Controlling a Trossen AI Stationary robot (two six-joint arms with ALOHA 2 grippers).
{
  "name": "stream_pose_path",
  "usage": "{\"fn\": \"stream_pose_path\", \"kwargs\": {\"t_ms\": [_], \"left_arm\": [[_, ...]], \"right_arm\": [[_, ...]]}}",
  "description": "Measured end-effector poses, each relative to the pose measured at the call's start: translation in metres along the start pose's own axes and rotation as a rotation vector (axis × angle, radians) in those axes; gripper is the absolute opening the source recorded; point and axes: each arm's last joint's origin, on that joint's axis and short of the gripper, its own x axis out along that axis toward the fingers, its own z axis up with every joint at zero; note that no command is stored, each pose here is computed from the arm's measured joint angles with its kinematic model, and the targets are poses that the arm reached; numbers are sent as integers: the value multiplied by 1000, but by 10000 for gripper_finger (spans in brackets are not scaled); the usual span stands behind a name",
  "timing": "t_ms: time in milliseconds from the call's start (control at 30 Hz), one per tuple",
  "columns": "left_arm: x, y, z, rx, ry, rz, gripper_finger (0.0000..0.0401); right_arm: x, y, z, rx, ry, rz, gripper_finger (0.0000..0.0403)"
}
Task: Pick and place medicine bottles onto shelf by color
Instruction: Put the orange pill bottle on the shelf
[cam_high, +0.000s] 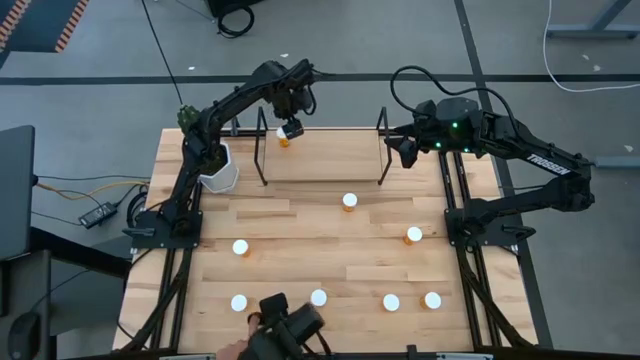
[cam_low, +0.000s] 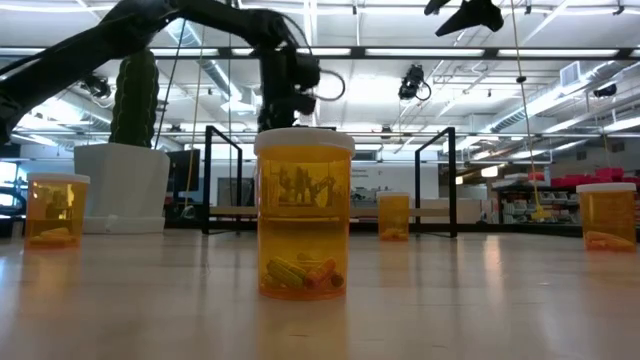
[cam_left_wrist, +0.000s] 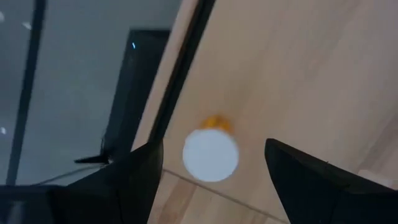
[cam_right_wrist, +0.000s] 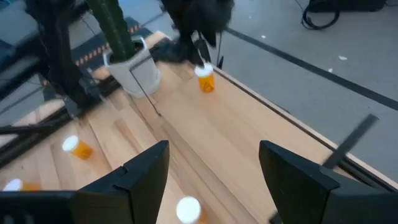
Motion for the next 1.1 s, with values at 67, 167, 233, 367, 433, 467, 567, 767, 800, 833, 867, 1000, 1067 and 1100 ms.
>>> {"fn": "stream_pose_path", "kwargs": {"t_ms": [67,167,233,367,433,467,567,767,800,833,867,1000,1067,1100], "left_arm": [[-12,-11,0,-27,-32,-1,288],[-32,-29,-4,-50,-56,-51,288],[-47,-43,-7,-61,-73,-76,288],[-85,-69,-15,-82,-155,-93,288],[-106,-82,-22,-89,-204,-106,288],[-115,-89,-25,-91,-225,-120,288],[-135,-107,-35,-100,-262,-152,288],[-159,-141,-54,-47,-245,-190,288],[-162,-147,-56,-30,-255,-196,288],[-164,-151,-61,-13,-252,-200,288],[-167,-155,-65,2,-250,-205,288],[-167,-164,-90,39,-204,-211,288],[-162,-165,-106,38,-170,-209,288],[-160,-165,-114,26,-155,-210,288]], "right_arm": [[5,-1,-5,-31,62,-25,257],[20,-1,-14,-94,206,-36,257],[30,2,-18,-133,283,-4,257],[51,12,-25,-246,368,38,257],[60,17,-28,-288,397,46,257],[66,19,-30,-305,413,48,257],[85,25,-36,-335,474,44,257],[122,39,-54,-376,585,51,277],[127,43,-57,-384,594,55,283],[133,46,-60,-394,604,59,289],[138,50,-64,-403,613,64,295],[159,64,-77,-411,633,75,315],[169,69,-83,-414,638,77,322],[174,70,-86,-410,646,69,324]]}}
